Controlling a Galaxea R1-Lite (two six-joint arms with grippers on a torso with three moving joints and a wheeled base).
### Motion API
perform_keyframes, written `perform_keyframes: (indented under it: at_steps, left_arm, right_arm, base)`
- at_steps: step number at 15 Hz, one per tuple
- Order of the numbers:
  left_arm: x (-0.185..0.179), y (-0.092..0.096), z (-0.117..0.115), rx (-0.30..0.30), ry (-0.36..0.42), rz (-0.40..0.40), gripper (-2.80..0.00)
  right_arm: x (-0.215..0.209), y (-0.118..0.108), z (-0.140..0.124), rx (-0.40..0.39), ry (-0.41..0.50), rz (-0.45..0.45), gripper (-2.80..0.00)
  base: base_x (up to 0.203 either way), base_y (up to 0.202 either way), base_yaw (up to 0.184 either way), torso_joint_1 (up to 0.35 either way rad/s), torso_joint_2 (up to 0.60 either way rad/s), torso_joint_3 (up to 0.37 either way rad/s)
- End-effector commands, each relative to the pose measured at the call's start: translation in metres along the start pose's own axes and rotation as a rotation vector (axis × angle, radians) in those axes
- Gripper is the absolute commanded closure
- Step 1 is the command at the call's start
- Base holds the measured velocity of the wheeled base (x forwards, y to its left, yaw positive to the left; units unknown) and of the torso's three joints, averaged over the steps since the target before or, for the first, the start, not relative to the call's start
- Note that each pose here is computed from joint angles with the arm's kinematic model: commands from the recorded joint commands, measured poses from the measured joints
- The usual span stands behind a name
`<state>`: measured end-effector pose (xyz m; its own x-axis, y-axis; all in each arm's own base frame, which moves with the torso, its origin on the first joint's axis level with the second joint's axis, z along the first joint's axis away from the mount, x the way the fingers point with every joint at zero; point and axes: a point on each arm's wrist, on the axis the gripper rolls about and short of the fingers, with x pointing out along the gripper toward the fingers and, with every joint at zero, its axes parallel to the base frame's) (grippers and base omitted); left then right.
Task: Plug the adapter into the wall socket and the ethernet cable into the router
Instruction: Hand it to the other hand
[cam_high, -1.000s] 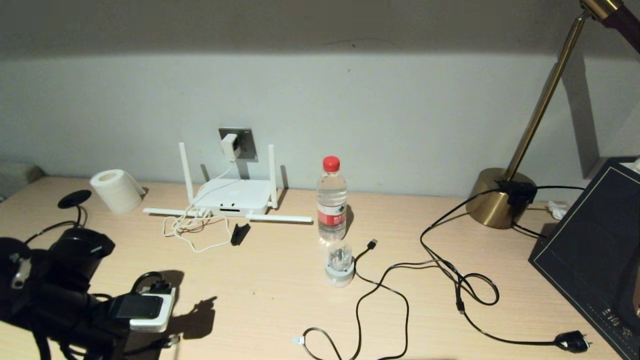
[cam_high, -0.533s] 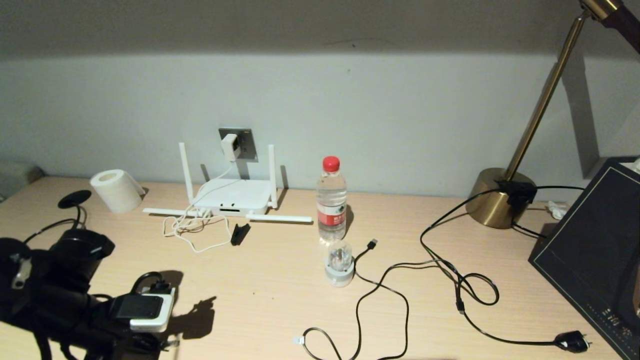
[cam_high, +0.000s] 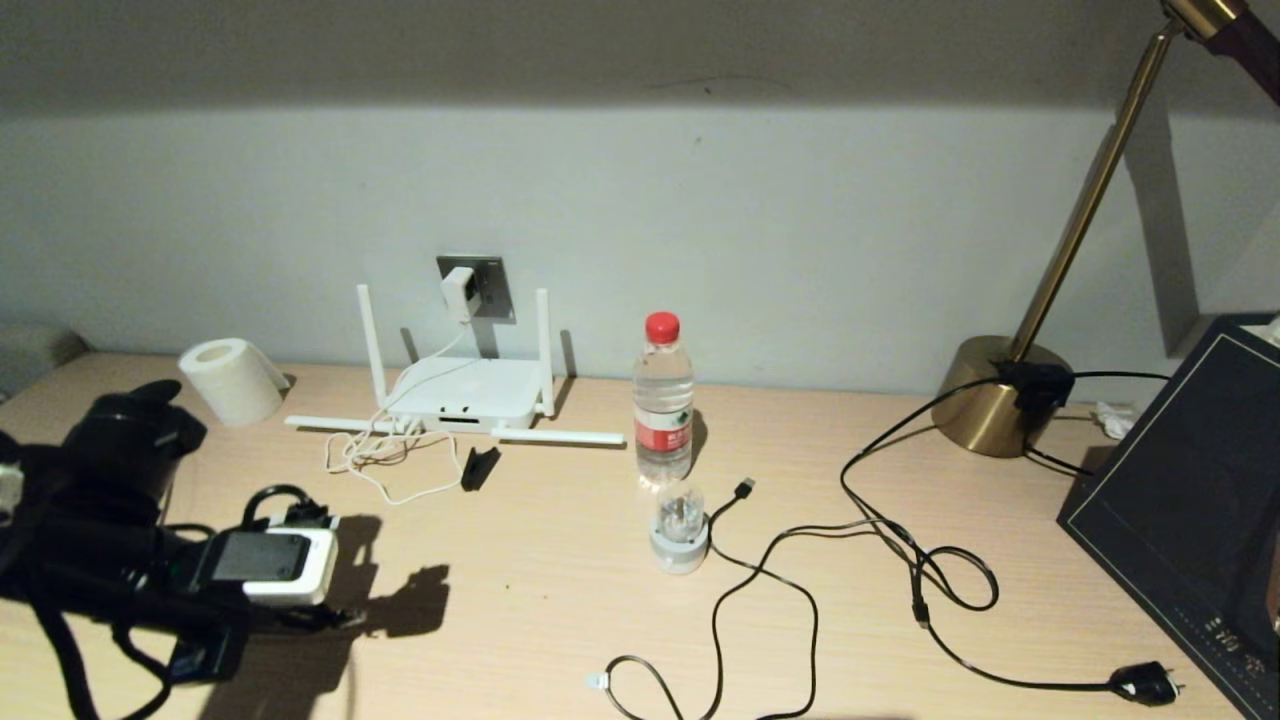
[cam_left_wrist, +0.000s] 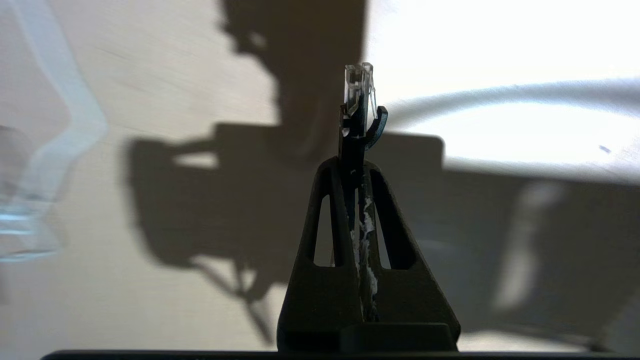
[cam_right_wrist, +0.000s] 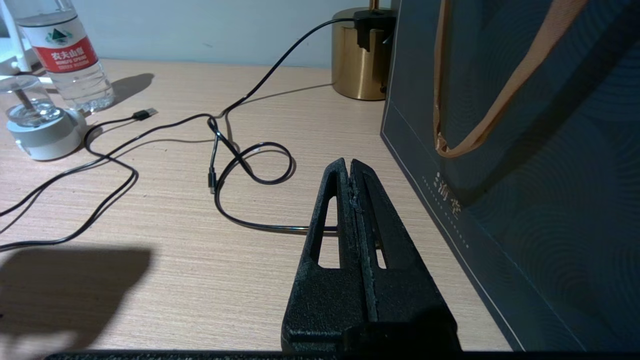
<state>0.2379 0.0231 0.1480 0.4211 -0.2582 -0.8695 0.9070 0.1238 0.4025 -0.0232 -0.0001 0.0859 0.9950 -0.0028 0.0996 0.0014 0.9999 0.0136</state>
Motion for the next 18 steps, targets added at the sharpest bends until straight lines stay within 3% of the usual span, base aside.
perform_keyframes:
  at_steps: [1,4,5,6,10,12,14,18]
  left_arm:
    - [-0.027,0.018,0.013,0.056,-0.025,0.106,0.0]
    - [-0.068,0.053,0.047,0.116,-0.135,0.235,0.0]
    - [-0.074,0.062,0.058,0.096,-0.193,0.254,0.0]
    - [-0.072,0.07,0.063,0.07,-0.248,0.258,0.0]
    - [-0.062,0.102,0.08,0.065,-0.348,0.355,0.0]
    - [-0.067,0.105,0.101,0.094,-0.398,0.366,0.0]
    - [-0.071,0.101,0.128,0.114,-0.461,0.349,0.0]
    - [-0.08,0.083,0.16,0.168,-0.508,0.343,0.0]
  right_arm:
    - [0.002,0.0,-0.009,-0.001,0.032,-0.002,0.0]
    - [0.002,0.001,0.012,-0.02,0.019,0.024,0.0]
    - [0.007,0.001,0.027,-0.007,0.043,0.048,0.0]
    - [0.018,0.002,0.042,0.008,0.1,0.079,0.0]
    - [0.101,0.008,0.095,0.142,0.345,0.25,0.0]
    - [0.154,0.015,0.114,0.221,0.417,0.37,0.0]
    - [0.188,0.034,0.126,0.254,0.434,0.48,0.0]
    - [0.201,0.085,0.15,0.259,0.395,0.707,0.0]
  base:
    - [0.0,0.0,0.0,0.0,0.0,0.0]
    - [0.0,0.0,0.0,0.0,0.0,0.0]
    - [0.0,0.0,0.0,0.0,0.0,0.0]
    - [0.0,0.0,0.0,0.0,0.0,0.0]
    - [0.0,0.0,0.0,0.0,0.0,0.0]
    - [0.0,0.0,0.0,0.0,0.0,0.0]
    - [0.0,0.0,0.0,0.0,0.0,0.0]
    - [0.0,0.0,0.0,0.0,0.0,0.0]
